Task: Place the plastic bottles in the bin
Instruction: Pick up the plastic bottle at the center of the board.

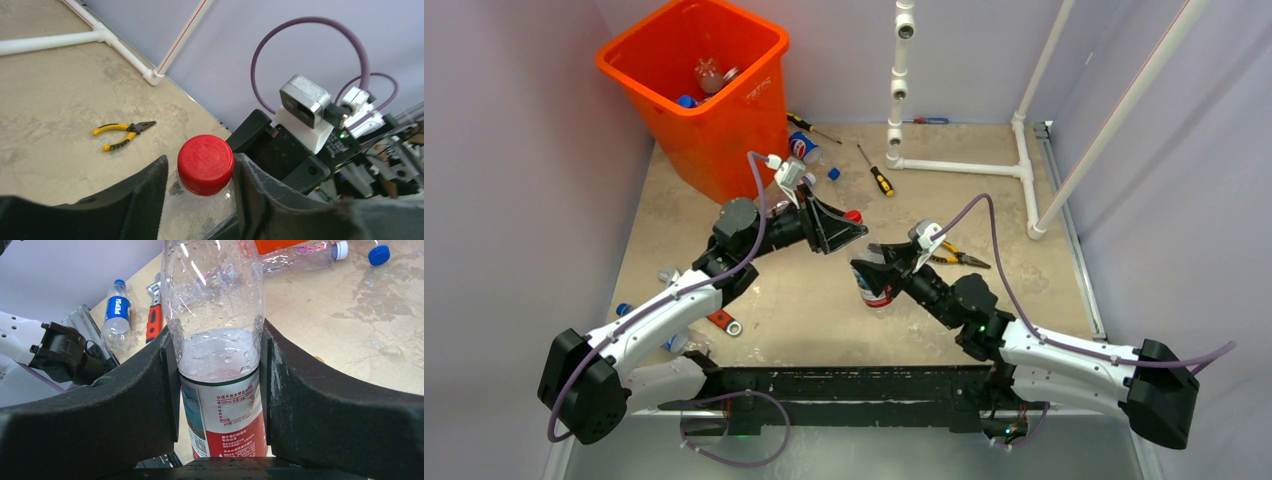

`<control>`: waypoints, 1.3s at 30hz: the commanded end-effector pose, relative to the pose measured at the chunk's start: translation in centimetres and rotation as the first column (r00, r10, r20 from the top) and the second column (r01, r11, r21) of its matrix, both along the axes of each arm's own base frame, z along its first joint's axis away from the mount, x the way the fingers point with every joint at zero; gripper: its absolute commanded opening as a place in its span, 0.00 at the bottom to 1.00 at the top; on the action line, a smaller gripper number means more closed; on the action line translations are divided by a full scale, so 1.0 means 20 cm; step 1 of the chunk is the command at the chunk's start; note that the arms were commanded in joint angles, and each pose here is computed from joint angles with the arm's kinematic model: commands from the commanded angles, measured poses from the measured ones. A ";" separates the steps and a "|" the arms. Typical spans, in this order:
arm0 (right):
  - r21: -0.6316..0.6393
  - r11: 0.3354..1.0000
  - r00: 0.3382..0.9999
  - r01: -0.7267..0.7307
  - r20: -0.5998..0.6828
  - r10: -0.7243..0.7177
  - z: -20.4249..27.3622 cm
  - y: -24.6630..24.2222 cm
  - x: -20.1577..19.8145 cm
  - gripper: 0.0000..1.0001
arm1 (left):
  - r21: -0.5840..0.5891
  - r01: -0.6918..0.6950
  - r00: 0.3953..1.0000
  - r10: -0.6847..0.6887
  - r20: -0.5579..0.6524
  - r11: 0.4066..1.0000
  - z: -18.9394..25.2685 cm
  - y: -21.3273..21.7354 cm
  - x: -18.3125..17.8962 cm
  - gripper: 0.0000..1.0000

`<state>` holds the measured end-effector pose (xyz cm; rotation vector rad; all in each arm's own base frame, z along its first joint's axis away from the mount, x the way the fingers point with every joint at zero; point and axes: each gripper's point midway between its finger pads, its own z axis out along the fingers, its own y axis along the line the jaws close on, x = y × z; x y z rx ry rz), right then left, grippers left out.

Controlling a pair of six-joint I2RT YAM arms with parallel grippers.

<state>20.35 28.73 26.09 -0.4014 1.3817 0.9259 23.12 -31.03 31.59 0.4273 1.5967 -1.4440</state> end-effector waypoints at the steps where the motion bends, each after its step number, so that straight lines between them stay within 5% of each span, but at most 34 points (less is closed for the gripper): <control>1: 0.042 0.999 0.998 0.004 0.056 -0.007 0.09 -0.03 -0.01 0.24 | -0.050 0.001 0.999 0.001 0.034 0.999 0.08 0.01 -0.02 0.55; 5: 0.037 0.999 0.998 0.001 0.057 -0.003 0.08 -0.03 -0.02 0.24 | -0.088 0.018 0.999 -0.015 0.037 0.996 0.11 0.00 -0.04 0.58; 11: 0.034 0.999 0.998 -0.005 0.056 0.003 0.06 -0.02 -0.02 0.24 | -0.154 0.056 0.998 -0.053 0.023 0.986 0.13 -0.02 -0.06 0.44; 23: 0.036 0.999 0.999 0.003 0.052 -0.005 0.06 -0.03 -0.02 0.24 | -0.118 0.088 0.996 -0.089 -0.001 0.989 0.08 -0.08 -0.08 0.47; 25: 0.037 0.999 0.999 0.003 0.052 -0.005 0.06 -0.03 -0.02 0.24 | -0.112 0.094 0.996 -0.094 0.005 0.989 0.08 -0.09 -0.09 0.39; 29: 0.038 0.999 0.999 0.003 0.049 -0.005 0.06 -0.03 -0.02 0.23 | -0.096 0.080 0.997 -0.079 0.022 0.992 0.08 -0.09 -0.09 0.05; 31: 0.042 0.999 0.999 0.005 0.042 -0.007 0.07 -0.03 -0.01 0.24 | -0.090 0.062 0.998 -0.059 0.029 0.994 0.08 -0.08 -0.09 0.00; 33: 0.041 0.999 1.000 0.017 0.019 -0.018 0.06 -0.03 0.00 0.36 | -0.085 0.040 0.998 -0.037 0.042 0.996 0.09 -0.06 -0.08 0.00; 39: 0.053 0.999 0.999 0.004 -0.041 -0.002 0.09 -0.02 -0.01 0.98 | -0.053 -0.051 0.994 0.056 0.096 0.997 0.13 0.00 -0.05 0.00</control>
